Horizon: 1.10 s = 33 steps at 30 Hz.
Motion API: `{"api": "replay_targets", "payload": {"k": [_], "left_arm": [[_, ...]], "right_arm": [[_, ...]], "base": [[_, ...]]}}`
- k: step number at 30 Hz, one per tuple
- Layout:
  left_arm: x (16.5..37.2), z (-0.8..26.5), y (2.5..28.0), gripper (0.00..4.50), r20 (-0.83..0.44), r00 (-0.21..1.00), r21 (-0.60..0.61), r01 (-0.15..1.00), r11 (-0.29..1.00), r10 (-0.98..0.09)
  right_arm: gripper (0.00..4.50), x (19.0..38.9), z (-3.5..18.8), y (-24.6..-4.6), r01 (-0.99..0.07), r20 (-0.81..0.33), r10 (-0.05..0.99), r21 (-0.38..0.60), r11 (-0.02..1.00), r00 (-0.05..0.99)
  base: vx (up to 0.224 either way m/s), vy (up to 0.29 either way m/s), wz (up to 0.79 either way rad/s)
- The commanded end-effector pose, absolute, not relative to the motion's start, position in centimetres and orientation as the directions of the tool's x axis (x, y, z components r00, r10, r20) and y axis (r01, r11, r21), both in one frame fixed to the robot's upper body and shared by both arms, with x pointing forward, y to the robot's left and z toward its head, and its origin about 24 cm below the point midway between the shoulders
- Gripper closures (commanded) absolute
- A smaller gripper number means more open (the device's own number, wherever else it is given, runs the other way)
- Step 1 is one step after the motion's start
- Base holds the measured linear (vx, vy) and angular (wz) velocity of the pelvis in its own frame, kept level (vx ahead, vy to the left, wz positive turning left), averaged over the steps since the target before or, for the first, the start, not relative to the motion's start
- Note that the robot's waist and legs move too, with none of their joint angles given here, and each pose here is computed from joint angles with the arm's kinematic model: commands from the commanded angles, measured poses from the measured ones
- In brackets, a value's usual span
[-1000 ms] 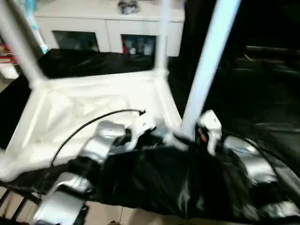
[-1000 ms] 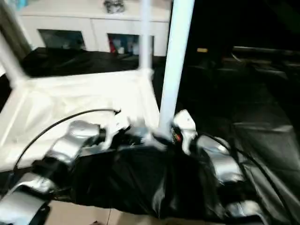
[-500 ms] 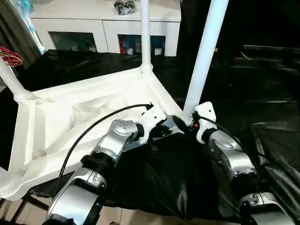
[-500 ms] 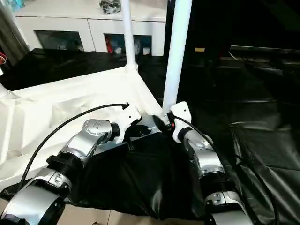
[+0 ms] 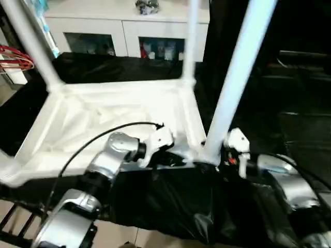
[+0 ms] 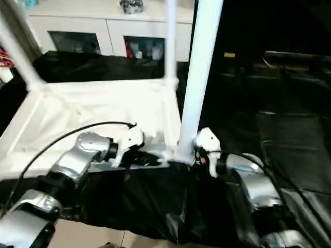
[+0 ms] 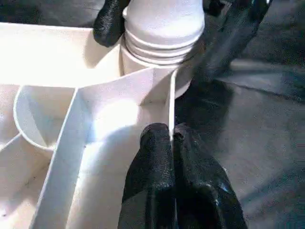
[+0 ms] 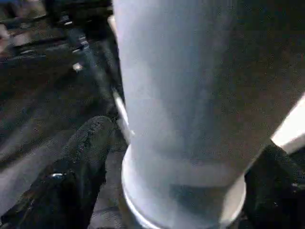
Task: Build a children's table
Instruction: Rotate leg to tighten
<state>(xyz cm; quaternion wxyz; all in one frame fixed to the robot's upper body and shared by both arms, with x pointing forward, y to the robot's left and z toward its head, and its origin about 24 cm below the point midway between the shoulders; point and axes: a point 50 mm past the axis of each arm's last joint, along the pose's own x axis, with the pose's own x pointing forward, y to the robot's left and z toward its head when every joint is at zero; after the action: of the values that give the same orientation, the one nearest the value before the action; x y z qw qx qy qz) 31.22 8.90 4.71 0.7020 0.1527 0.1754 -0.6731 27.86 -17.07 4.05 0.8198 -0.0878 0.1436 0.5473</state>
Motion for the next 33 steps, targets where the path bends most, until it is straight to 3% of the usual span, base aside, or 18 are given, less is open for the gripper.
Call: {"api": "replay_targets", "payload": {"k": [1, 13, 16, 17, 18, 22, 23, 30, 31, 33], "left_arm": [[31.4, 6.4, 8.0, 4.5, -0.356, -0.002, 0.021, 1.0, -0.01, -0.935], [31.6, 6.4, 8.8, 4.5, -0.352, 0.011, 0.019, 1.0, 0.005, -0.936], [32.2, 6.3, 8.0, 4.5, -0.349, 0.112, 0.039, 0.994, 0.105, -0.93], [32.5, 6.2, 7.5, 4.5, -0.348, 0.165, 0.045, 0.986, 0.16, -0.923], [32.5, 6.2, 7.5, 4.5, -0.348, 0.165, 0.045, 0.986, 0.16, -0.923], [33.5, 6.1, 4.9, 4.5, -0.335, 0.33, 0.021, 0.939, 0.344, -0.882], [33.5, 6.1, 4.4, 4.5, -0.338, 0.342, 0.018, 0.934, 0.357, -0.877], [33.6, 6.1, 2.5, 4.5, -0.345, 0.365, 0.043, 0.926, 0.374, -0.865], [33.6, 6.2, 2.5, 4.5, -0.344, 0.363, 0.044, 0.927, 0.372, -0.866], [33.5, 6.4, 2.8, 4.5, -0.328, 0.331, 0.05, 0.942, 0.333, -0.885]], "right_arm": [[0.66, 27.1, 3.7, -16.2, -0.954, -0.346, 0.901, 0.051, 0.295, 0.261], [1.6, 26.9, 3.8, -16.0, -0.966, -0.37, 0.903, 0.047, 0.253, 0.218], [1.74, 27.5, 3.2, -15.3, -0.94, -0.354, 0.885, 0.041, 0.338, 0.303], [1.76, 28.1, 2.8, -15.0, -0.911, -0.343, 0.861, 0.038, 0.411, 0.375], [1.78, 28.1, 2.8, -15.0, -0.911, -0.343, 0.861, 0.038, 0.411, 0.375], [1.8, 30.5, 1.8, -13.3, -0.735, -0.299, 0.713, 0.052, 0.676, 0.634], [1.8, 30.8, 1.7, -13.0, -0.711, -0.302, 0.689, 0.05, 0.702, 0.659], [1.8, 32.0, 2.0, -10.4, -0.643, -0.274, 0.627, 0.038, 0.765, 0.73], [1.24, 32.0, 2.1, -10.3, -0.644, -0.267, 0.629, 0.037, 0.764, 0.73], [1.11, 32.0, 2.4, -10.7, -0.66, -0.247, 0.653, 0.065, 0.748, 0.716]], "base": [[0.0, 0.0, 0.0], [0.0, 0.0, 0.0], [0.0, 0.0, 0.0], [0.0, 0.0, 0.0], [0.0, 0.0, 0.0], [0.0, 0.0, 0.0], [0.0, 0.0, 0.0], [0.0, 0.0, 0.0], [0.0, 0.0, 0.0], [0.0, 0.0, 0.0]]}}
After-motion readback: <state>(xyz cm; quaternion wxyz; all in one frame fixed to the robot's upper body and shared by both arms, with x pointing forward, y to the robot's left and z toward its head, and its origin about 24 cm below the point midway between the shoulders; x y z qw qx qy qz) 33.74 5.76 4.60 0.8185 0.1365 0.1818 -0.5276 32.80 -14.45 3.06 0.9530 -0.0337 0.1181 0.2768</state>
